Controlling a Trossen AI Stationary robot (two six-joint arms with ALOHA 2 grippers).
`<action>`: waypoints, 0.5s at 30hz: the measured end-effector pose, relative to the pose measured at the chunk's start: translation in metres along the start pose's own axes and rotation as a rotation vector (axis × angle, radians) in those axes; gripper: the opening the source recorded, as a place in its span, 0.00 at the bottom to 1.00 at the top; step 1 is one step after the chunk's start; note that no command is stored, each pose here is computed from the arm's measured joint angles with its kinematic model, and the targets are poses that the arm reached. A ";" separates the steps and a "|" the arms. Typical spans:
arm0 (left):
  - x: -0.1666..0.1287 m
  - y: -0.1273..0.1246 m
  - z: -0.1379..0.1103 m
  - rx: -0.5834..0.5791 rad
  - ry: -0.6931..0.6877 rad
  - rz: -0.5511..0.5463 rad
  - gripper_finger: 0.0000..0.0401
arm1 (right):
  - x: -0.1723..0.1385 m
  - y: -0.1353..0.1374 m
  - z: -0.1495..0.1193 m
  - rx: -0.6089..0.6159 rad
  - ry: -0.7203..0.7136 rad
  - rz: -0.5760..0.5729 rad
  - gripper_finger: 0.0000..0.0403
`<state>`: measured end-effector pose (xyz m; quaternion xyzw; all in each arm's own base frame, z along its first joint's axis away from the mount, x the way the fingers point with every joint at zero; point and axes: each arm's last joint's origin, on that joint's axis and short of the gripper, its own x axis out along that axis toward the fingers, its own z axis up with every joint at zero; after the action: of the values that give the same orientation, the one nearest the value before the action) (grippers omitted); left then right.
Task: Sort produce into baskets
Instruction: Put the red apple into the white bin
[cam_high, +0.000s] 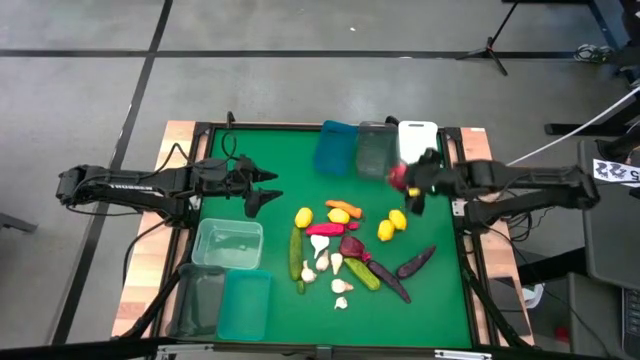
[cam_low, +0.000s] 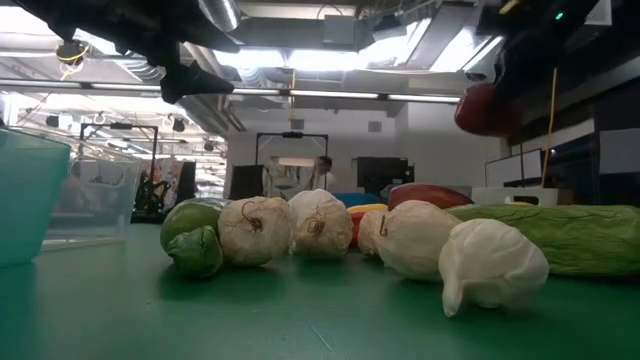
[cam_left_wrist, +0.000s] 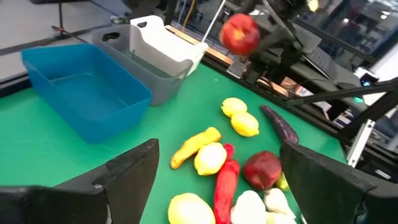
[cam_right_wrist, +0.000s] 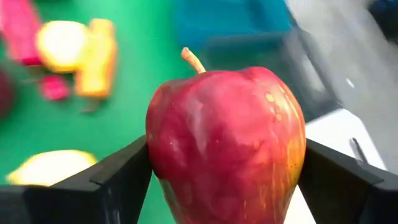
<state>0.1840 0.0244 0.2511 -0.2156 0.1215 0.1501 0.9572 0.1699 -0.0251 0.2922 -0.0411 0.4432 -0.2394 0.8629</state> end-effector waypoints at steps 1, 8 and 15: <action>0.000 0.000 0.000 0.000 -0.001 0.002 0.82 | 0.003 -0.008 0.000 0.012 0.015 -0.021 0.84; 0.000 0.000 0.000 0.000 -0.006 0.013 0.82 | 0.022 -0.066 -0.003 0.195 0.063 -0.092 0.84; 0.000 0.001 0.000 0.000 -0.015 0.033 0.82 | 0.044 -0.122 -0.013 0.436 0.079 -0.197 0.85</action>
<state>0.1838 0.0254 0.2510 -0.2123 0.1180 0.1672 0.9555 0.1357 -0.1512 0.2860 0.1124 0.4082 -0.4136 0.8060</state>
